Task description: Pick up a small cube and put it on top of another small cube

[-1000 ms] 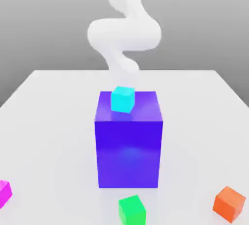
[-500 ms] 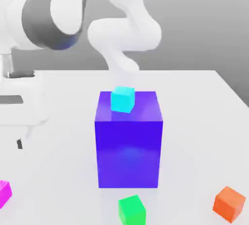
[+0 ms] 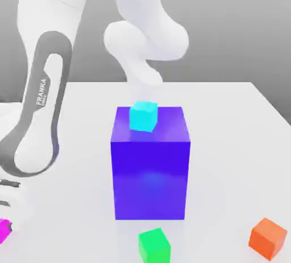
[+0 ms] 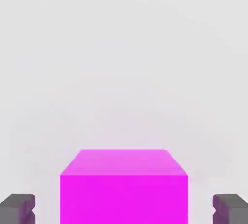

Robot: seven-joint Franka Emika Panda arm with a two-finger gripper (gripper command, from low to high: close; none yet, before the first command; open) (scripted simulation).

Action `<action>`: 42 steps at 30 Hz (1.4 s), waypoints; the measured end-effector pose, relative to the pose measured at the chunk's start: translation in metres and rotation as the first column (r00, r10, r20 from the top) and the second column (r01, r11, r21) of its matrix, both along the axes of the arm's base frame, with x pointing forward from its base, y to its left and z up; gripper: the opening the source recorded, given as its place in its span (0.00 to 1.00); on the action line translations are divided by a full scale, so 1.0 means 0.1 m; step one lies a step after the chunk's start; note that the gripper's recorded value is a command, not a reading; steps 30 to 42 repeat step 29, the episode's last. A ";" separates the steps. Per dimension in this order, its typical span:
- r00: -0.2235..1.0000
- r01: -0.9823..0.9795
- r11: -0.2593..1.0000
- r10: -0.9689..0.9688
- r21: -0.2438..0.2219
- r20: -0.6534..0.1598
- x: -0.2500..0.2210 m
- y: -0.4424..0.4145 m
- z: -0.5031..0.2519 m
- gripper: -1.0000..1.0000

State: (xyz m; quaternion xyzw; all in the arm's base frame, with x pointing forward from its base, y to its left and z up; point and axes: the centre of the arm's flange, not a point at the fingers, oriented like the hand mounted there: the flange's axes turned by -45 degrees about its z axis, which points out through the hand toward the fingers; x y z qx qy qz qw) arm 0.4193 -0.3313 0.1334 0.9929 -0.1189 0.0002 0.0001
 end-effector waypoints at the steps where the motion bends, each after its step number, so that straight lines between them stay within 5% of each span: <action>1: 1.000 0.000 1.000 0.000 0.001 0.000 0.00 0.00 0.00 0.00; 8: 1.000 -0.005 1.000 0.005 0.003 -0.001 0.02 0.04 0.49 0.00; 15: 0.977 -0.210 0.977 0.211 0.046 -0.010 0.58 1.62 0.74 0.00; 22: 0.899 -0.438 0.899 0.438 0.010 -0.002 0.62 3.30 1.02 0.00; 26: 0.887 -0.462 0.887 0.462 0.002 -0.001 0.60 3.48 0.59 0.00; 27: 0.886 -0.463 0.886 0.463 0.001 -0.001 0.59 3.48 0.50 1.00; 42: 0.886 -0.463 0.886 0.463 0.001 -0.001 0.59 3.48 0.50 1.00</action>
